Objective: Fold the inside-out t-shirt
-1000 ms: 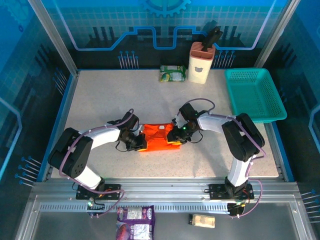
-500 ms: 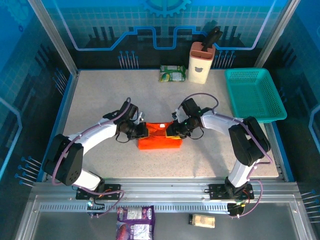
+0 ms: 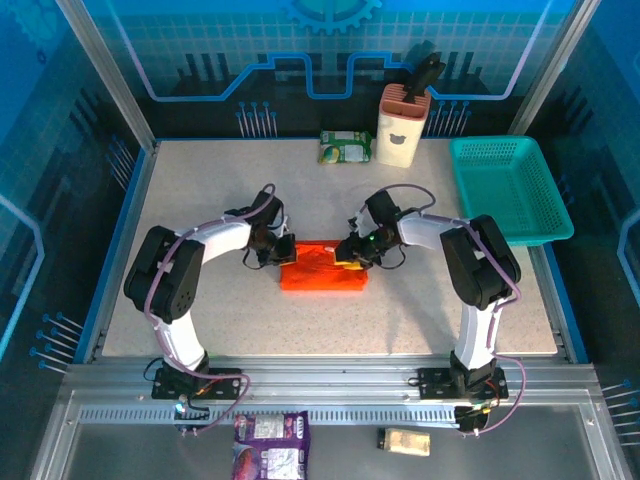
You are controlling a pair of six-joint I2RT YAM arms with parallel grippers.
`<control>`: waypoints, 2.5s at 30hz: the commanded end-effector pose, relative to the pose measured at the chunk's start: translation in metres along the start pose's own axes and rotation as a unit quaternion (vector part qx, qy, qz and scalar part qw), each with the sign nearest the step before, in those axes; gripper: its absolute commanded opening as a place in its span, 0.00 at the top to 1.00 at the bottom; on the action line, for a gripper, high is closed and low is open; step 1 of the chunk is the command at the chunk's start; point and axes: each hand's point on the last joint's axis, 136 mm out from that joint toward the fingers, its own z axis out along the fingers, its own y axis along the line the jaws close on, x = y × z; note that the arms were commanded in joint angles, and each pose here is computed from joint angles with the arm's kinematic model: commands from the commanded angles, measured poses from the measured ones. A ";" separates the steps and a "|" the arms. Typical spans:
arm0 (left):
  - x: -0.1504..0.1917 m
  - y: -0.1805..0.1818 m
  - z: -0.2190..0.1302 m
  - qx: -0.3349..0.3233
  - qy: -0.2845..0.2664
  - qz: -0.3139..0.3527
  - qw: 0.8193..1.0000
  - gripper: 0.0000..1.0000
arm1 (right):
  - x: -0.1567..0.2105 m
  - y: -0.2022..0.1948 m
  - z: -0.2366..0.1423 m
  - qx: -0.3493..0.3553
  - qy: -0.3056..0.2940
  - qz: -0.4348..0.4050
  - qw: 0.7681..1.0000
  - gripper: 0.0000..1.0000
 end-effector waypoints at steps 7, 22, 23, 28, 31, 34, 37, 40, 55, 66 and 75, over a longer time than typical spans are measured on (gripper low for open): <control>-0.042 -0.039 -0.045 0.037 -0.050 0.044 0.997 1.00 | -0.038 0.024 -0.035 -0.012 -0.044 -0.023 0.999 0.61; -0.066 0.014 0.027 -0.041 -0.017 0.016 0.999 1.00 | -0.062 -0.034 -0.014 0.005 -0.040 0.030 0.999 0.62; -0.068 0.014 0.026 -0.041 -0.019 0.017 0.999 1.00 | -0.061 -0.031 -0.016 0.003 -0.041 0.027 0.999 0.62; -0.077 -0.003 0.000 -0.026 -0.046 0.029 0.998 0.97 | -0.056 -0.011 -0.040 0.006 -0.057 0.004 0.998 0.61; -0.080 -0.016 -0.024 -0.016 -0.065 0.039 0.997 0.89 | -0.052 -0.003 -0.054 0.013 -0.067 -0.007 0.998 0.60; -0.077 -0.030 -0.046 0.005 -0.076 0.043 0.996 0.77 | -0.041 -0.006 -0.062 0.035 -0.065 -0.011 0.997 0.56; -0.062 -0.036 -0.061 0.021 -0.072 0.037 0.996 0.70 | -0.028 -0.014 -0.068 0.062 -0.059 -0.014 0.996 0.53; -0.038 -0.032 -0.065 0.029 -0.055 0.036 0.997 0.65 | -0.017 -0.017 -0.074 0.071 -0.061 -0.015 0.996 0.51; 0.019 0.014 -0.012 0.003 0.027 -0.013 1.000 0.63 | -0.003 -0.008 -0.088 0.066 -0.066 -0.023 0.995 0.49; 0.008 0.054 -0.003 -0.054 0.028 -0.017 0.998 0.99 | -0.001 -0.009 -0.095 0.076 -0.066 -0.029 0.994 0.49; -0.035 0.131 -0.044 -0.166 0.016 -0.030 0.986 1.00 | 0.000 -0.014 -0.107 0.083 -0.055 -0.036 0.994 0.49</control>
